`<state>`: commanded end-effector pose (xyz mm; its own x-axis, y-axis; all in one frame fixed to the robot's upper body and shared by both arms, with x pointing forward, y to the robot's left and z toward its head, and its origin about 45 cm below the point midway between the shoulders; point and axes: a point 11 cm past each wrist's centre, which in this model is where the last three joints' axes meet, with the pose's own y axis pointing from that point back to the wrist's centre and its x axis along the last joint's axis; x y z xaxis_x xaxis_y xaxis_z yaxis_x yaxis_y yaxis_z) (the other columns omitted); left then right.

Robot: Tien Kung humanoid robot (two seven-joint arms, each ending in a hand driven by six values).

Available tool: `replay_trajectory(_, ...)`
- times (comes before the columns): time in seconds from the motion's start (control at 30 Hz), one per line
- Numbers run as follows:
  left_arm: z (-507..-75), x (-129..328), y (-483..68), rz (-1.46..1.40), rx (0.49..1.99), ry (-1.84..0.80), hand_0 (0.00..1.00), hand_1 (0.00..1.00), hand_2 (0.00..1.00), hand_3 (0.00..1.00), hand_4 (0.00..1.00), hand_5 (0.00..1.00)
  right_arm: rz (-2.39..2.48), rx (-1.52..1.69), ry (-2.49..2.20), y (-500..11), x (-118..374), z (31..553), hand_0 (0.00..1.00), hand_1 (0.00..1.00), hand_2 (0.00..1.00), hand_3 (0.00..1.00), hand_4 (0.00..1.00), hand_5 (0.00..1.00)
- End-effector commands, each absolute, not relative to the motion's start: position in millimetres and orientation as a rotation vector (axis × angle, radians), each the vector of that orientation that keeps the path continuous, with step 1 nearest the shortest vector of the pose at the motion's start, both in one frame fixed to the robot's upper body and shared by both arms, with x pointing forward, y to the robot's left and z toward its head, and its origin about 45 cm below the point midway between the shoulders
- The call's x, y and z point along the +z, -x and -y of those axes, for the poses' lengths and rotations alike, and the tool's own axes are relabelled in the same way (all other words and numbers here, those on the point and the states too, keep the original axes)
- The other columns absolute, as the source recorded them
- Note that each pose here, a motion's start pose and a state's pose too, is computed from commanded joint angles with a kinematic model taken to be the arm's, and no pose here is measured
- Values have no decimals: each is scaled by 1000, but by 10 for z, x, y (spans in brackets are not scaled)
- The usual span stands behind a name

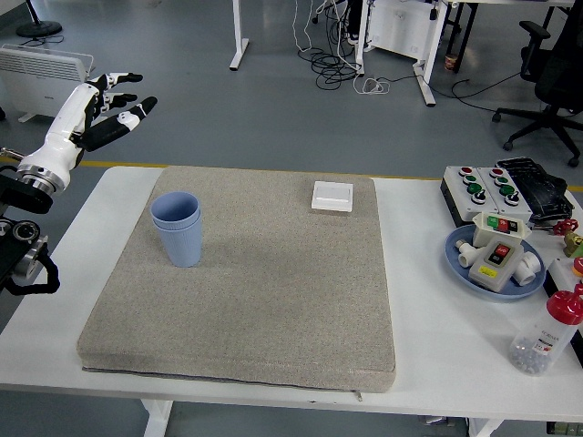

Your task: Push cup pick cup insert cup

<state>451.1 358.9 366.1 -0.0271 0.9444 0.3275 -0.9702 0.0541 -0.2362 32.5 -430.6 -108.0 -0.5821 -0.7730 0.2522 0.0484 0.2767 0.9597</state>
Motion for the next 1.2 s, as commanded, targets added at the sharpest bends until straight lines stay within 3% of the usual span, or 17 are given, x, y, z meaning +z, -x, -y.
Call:
replay_trajectory(0.13,-3781,3418,-4272,225,1552,49,539,581,573,530,528,810,1799,-1385,-660,-332,-1077,4312,725,648,649,579,128,476)
replay_trajectory(0.17,-3847,3328,-4204,164,1567,86,535,582,576,536,545,875,1799,-1385,-660,-332,-1077,4313,725,648,650,579,129,477)
replay_trajectory(0.33,-4107,2856,-3870,-131,1634,291,535,582,576,536,545,875,1799,-1383,-661,-332,-1077,4314,725,648,650,579,129,477)
replay_trajectory(0.37,-4138,2753,-3804,-187,1640,332,551,590,586,553,549,939,1799,-1383,-661,-332,-1077,4312,725,648,649,579,129,477)
replay_trajectory(0.7,-4190,1921,-3358,-521,1727,560,597,616,613,569,555,944,1792,-1377,-666,-341,-1075,4314,725,648,649,579,129,477)
replay_trajectory(1.2,-4116,1756,-3360,-571,1720,539,627,646,659,601,556,998,1794,-1376,-663,-330,-1070,4334,725,648,650,578,128,477)
